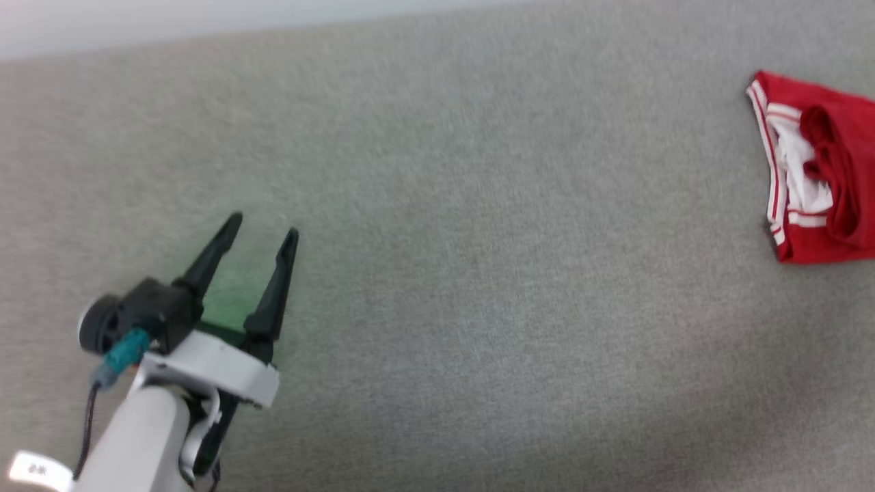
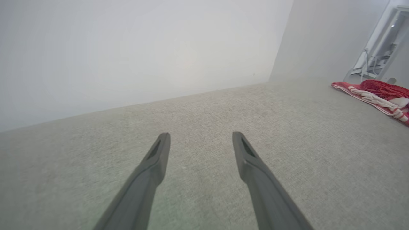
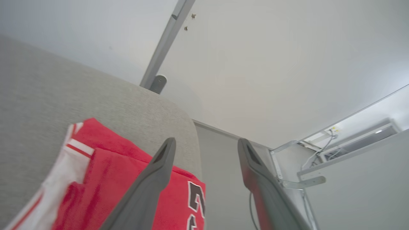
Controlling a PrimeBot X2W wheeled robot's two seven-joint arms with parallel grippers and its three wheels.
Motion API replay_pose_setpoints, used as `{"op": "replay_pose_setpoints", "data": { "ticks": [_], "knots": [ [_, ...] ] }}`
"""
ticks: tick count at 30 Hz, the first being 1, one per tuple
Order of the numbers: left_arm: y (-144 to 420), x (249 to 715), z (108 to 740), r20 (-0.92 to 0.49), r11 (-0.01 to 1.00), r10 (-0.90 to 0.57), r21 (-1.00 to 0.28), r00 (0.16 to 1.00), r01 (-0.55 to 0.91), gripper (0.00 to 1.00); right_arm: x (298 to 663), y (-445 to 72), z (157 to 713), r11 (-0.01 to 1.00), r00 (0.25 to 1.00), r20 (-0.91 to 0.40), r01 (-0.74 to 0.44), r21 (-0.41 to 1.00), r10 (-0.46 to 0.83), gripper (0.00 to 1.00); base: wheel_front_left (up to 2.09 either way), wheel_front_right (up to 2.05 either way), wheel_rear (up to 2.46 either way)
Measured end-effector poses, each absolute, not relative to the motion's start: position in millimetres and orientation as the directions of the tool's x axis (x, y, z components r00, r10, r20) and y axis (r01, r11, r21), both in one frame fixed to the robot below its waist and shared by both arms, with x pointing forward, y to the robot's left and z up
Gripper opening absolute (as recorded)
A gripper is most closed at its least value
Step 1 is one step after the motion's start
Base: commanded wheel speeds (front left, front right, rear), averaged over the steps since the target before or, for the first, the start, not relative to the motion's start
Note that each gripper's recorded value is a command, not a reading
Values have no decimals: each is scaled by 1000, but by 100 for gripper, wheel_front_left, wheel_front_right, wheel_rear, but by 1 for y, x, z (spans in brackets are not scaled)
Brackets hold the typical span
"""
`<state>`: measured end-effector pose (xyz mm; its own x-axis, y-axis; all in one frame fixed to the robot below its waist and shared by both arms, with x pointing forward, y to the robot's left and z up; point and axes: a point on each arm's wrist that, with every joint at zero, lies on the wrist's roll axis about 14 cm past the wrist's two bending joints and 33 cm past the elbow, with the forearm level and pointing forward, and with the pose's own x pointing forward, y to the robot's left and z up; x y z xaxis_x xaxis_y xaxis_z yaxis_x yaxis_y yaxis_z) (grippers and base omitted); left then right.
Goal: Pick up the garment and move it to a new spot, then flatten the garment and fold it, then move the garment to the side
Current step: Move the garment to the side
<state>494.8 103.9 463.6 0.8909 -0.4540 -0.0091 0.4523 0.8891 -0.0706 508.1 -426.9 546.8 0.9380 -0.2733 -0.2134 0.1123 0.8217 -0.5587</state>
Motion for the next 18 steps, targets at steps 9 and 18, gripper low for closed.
{"op": "replay_pose_setpoints", "data": {
  "ticks": [9, 18],
  "knots": [
    [142, 451, 482, -8, 938, -341, -65, 940, 340, 100, 497, -355, 548, 934, 985, -112, 82, -349, -129, 100, 0, 0, 0],
    [190, 398, 497, 12, 979, -196, -58, 980, 197, 100, 466, -288, 548, 981, 1000, -7, -19, -192, 18, 100, 0, 0, 0]
  ]
}}
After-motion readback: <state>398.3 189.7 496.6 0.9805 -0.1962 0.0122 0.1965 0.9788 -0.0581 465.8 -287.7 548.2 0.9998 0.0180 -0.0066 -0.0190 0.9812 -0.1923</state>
